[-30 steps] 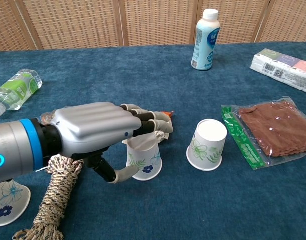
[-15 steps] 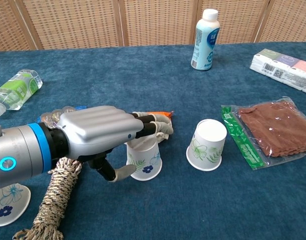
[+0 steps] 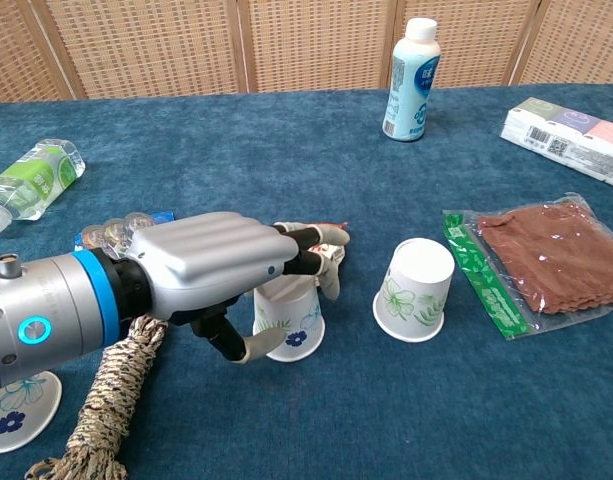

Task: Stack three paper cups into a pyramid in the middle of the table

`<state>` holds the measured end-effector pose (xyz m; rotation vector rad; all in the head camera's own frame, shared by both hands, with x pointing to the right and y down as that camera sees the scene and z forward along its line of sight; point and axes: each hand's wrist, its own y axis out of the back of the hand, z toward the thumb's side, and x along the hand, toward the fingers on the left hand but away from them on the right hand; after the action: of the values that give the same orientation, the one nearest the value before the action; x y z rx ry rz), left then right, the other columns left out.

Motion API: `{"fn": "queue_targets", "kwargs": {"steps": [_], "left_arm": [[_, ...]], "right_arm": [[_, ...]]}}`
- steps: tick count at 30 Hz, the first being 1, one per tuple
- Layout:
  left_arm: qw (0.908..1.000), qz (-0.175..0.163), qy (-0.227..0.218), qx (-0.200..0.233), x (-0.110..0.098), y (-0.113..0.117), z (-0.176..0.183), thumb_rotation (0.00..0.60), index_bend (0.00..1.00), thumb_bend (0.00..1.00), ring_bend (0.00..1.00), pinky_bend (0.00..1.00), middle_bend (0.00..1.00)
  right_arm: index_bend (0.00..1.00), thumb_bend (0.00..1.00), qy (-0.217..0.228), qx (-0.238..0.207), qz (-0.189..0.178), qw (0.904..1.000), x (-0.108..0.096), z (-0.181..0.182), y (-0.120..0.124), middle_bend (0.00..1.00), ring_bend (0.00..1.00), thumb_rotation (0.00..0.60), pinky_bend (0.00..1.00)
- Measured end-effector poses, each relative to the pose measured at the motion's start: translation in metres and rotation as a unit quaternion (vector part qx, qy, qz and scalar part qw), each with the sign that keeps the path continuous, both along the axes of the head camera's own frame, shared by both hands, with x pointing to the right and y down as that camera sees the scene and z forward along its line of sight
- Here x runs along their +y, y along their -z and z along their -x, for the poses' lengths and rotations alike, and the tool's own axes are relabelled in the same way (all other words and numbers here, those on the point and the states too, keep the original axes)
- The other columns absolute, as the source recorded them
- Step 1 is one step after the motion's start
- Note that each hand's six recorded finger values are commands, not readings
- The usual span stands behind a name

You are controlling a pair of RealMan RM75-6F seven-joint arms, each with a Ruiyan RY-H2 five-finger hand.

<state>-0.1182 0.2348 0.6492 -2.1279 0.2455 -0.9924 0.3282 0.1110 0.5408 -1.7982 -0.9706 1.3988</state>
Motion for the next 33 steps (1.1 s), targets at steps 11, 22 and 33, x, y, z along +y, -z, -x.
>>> {"fn": "queue_targets", "kwargs": {"steps": [11,22,33], "left_arm": [[0.9997,0.002,0.021,0.014,-0.0007,-0.0006,-0.0031,0.600,0.44,0.51,0.17,0.55,0.09],[0.9997,-0.006,0.024,0.004,-0.0018,-0.0048,-0.0011,0.600,0.51,0.59,0.24,0.62,0.13],[0.9989,-0.015,0.037,0.026,-0.0089,0.0013,-0.0080,0.600,0.53,0.60,0.25,0.63,0.14]], "right_arm": [[0.00,0.42,-0.005,-0.004,0.004,1.0000,0.0020,-0.0032,-0.0002,0.00,0.00,0.600,0.01],[0.00,0.42,-0.005,-0.008,0.007,0.9999,0.0026,-0.0007,-0.0007,0.00,0.00,0.600,0.03],[0.00,0.42,-0.008,-0.010,0.007,0.9999,0.0021,-0.0003,-0.0010,0.00,0.00,0.600,0.03]]}}
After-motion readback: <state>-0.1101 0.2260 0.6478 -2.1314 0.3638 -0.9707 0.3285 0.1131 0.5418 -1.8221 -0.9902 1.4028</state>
